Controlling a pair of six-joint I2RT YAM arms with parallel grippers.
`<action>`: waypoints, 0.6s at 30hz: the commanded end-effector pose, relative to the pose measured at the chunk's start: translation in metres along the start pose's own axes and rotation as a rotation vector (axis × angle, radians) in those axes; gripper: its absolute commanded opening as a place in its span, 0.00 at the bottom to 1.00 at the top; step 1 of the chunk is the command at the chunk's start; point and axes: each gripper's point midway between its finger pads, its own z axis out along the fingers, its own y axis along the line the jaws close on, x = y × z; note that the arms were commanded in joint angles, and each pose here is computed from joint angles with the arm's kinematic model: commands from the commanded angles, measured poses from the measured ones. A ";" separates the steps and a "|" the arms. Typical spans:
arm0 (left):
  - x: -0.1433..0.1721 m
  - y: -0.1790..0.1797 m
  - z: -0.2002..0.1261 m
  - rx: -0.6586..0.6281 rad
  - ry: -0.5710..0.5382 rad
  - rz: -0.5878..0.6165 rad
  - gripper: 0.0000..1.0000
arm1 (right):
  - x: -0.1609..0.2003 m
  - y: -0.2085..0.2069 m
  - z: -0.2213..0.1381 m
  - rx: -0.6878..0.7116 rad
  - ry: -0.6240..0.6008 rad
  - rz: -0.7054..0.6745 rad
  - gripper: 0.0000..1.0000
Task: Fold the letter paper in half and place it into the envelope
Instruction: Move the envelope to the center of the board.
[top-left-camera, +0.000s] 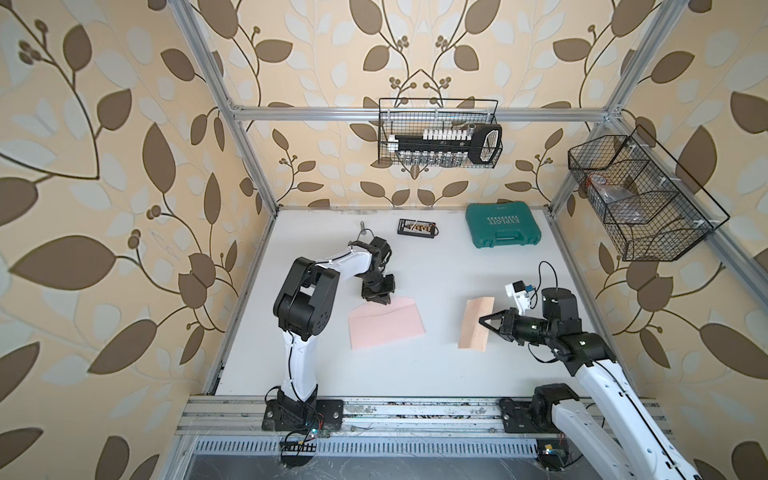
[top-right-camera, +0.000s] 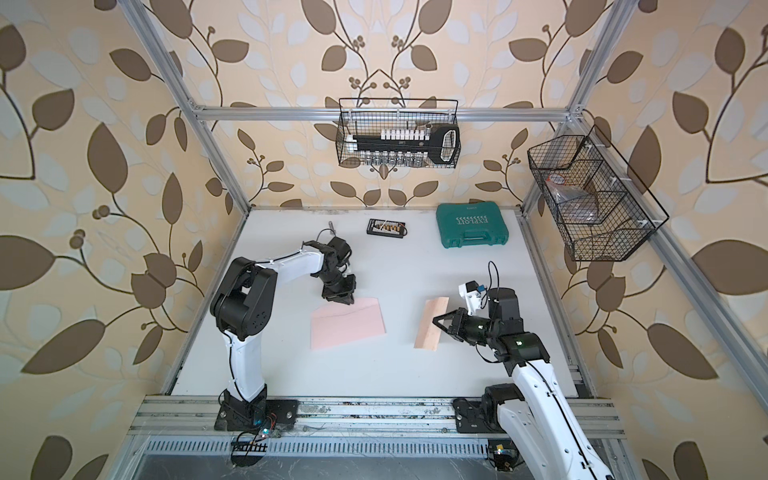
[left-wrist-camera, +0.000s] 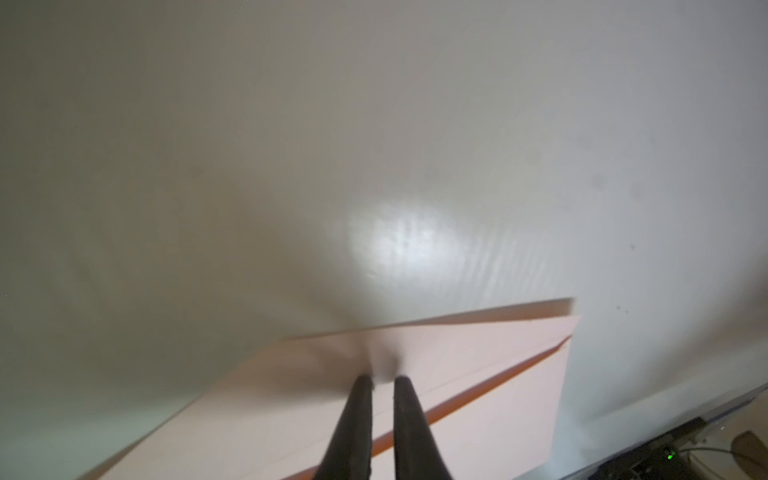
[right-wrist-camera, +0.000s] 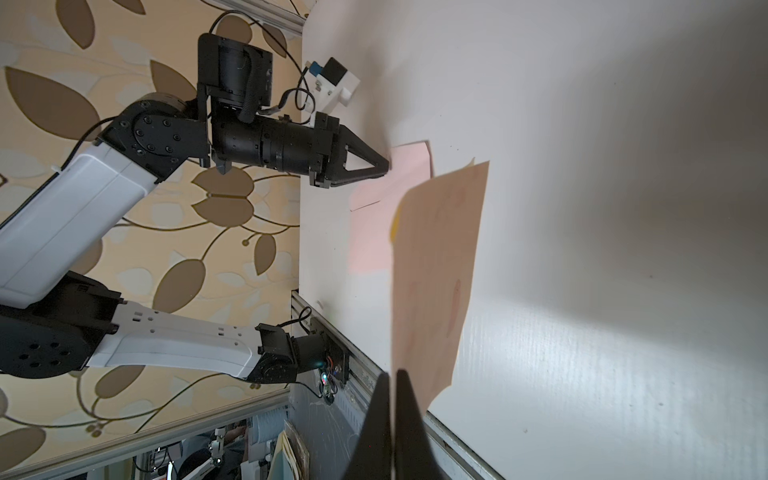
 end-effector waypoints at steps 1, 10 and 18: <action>-0.021 0.031 -0.022 -0.056 -0.134 -0.138 0.18 | -0.012 0.014 -0.005 -0.021 -0.029 -0.031 0.00; -0.004 0.027 -0.046 -0.004 -0.123 -0.063 0.32 | -0.018 0.013 0.003 -0.048 -0.030 -0.013 0.00; -0.005 0.033 -0.043 -0.032 -0.132 -0.060 0.31 | -0.022 0.021 0.003 -0.056 -0.011 -0.039 0.00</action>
